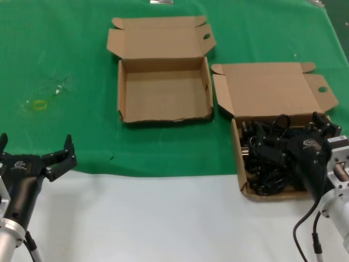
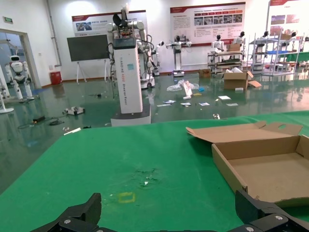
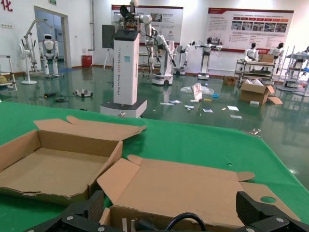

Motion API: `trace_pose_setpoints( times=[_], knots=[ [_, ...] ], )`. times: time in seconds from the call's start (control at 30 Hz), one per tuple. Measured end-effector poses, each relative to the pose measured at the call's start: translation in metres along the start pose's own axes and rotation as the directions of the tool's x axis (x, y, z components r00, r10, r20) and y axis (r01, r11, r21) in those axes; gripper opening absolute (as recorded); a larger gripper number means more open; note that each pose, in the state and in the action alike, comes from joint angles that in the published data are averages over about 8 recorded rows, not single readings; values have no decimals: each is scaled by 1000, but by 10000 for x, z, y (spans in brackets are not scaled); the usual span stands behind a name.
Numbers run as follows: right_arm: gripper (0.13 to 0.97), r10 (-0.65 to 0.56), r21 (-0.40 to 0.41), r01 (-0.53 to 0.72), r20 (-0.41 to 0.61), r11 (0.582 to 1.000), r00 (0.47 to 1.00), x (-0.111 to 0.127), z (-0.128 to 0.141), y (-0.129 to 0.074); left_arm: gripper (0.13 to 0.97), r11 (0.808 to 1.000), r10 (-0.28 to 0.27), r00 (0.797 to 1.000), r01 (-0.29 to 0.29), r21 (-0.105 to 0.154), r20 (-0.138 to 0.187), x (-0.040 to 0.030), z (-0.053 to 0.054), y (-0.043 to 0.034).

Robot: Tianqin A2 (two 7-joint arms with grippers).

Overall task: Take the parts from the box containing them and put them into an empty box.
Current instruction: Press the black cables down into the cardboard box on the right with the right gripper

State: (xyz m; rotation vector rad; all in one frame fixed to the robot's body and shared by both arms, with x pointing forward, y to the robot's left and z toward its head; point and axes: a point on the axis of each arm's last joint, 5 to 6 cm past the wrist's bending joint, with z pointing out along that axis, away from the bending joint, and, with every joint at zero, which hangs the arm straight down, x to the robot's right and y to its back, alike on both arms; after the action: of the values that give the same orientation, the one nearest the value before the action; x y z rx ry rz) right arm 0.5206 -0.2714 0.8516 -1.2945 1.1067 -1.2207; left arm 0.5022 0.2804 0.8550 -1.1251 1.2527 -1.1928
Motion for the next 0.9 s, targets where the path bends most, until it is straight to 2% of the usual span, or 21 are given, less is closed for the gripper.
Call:
trace_pose_setpoints(
  times=[0.9],
  knots=[
    [966,0,0,0,0,1000,1000,0,0,0,954,1000,0,1000,0,0,0,0,0,0]
  ],
)
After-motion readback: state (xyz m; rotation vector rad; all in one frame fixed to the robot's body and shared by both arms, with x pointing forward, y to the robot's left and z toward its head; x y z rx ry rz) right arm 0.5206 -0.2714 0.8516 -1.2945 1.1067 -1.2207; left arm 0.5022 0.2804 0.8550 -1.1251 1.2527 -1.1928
